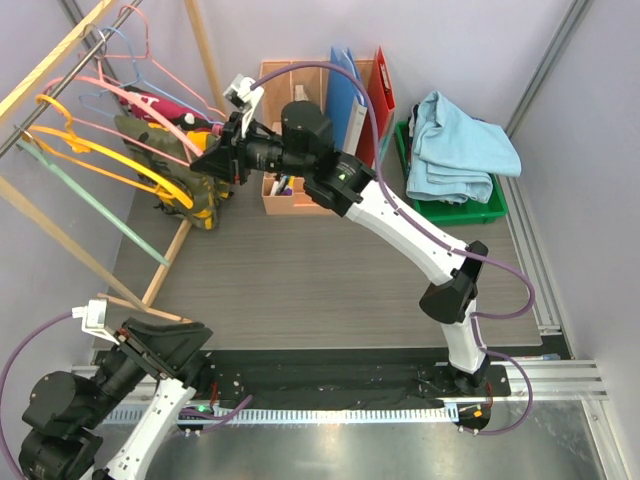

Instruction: Remove the trousers from the hanger

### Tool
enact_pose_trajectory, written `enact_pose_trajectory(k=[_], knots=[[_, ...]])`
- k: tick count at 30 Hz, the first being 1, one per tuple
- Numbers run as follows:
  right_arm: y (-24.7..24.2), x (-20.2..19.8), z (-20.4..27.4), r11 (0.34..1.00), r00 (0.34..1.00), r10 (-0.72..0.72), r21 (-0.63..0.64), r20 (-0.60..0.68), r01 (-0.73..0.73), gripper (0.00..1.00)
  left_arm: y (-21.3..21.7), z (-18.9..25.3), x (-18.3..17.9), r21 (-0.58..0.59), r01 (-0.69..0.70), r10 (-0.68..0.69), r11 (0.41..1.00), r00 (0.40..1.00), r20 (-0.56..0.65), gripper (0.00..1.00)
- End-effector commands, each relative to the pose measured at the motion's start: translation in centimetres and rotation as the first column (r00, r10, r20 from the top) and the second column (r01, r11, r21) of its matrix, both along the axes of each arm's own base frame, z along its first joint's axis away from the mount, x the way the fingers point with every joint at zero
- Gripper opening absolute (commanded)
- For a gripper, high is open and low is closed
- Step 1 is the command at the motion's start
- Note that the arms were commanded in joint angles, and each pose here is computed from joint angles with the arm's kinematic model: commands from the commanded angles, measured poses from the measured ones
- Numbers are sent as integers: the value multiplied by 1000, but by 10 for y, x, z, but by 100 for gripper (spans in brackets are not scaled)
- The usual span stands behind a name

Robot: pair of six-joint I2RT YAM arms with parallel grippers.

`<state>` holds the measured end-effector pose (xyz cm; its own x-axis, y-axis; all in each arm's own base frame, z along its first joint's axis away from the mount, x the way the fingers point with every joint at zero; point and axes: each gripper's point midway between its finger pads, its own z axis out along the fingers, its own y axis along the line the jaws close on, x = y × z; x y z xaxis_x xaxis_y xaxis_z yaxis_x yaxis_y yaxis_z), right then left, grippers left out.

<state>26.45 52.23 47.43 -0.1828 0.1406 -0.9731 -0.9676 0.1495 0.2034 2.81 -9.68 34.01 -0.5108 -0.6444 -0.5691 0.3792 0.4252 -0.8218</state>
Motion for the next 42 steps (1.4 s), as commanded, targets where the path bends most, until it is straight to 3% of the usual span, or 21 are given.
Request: enact_pose_trajectory(k=[1, 12, 20, 30, 35, 36, 37, 38, 42], knots=[[1, -9, 15, 999, 997, -6, 44, 73, 3, 1, 5, 21, -20, -50, 29, -23, 998, 993, 115, 79], [14, -17, -5, 1000, 996, 26, 2, 83, -26, 1, 3, 28, -22, -74, 51, -41, 996, 990, 132, 79], [32, -67, -27, 989, 970, 142, -76, 197, -129, 1, 0, 84, -46, -201, 168, -102, 965, 948, 303, 79], [52, -110, -36, 989, 960, 139, -81, 244, -123, 1, 36, 134, -57, -361, 50, 81, 931, 937, 339, 78], [59, -115, -39, 994, 976, 99, -61, 196, -88, 2, 30, 165, -41, -354, 37, 92, 935, 937, 338, 76], [58, -115, -38, 995, 976, 96, -58, 197, -87, 7, 22, 171, -28, -330, 32, 81, 943, 944, 321, 76], [57, -117, -38, 995, 980, 95, -54, 172, -87, 22, 21, 178, -27, -320, 30, 82, 947, 940, 332, 76], [56, -115, -37, 997, 986, 75, -45, 148, -69, 30, 22, 190, -31, -310, 35, 84, 950, 929, 361, 76], [40, -111, -30, 1000, 998, 9, -27, 70, -7, 53, 20, 215, -15, -271, -21, 132, 962, 907, 399, 76]])
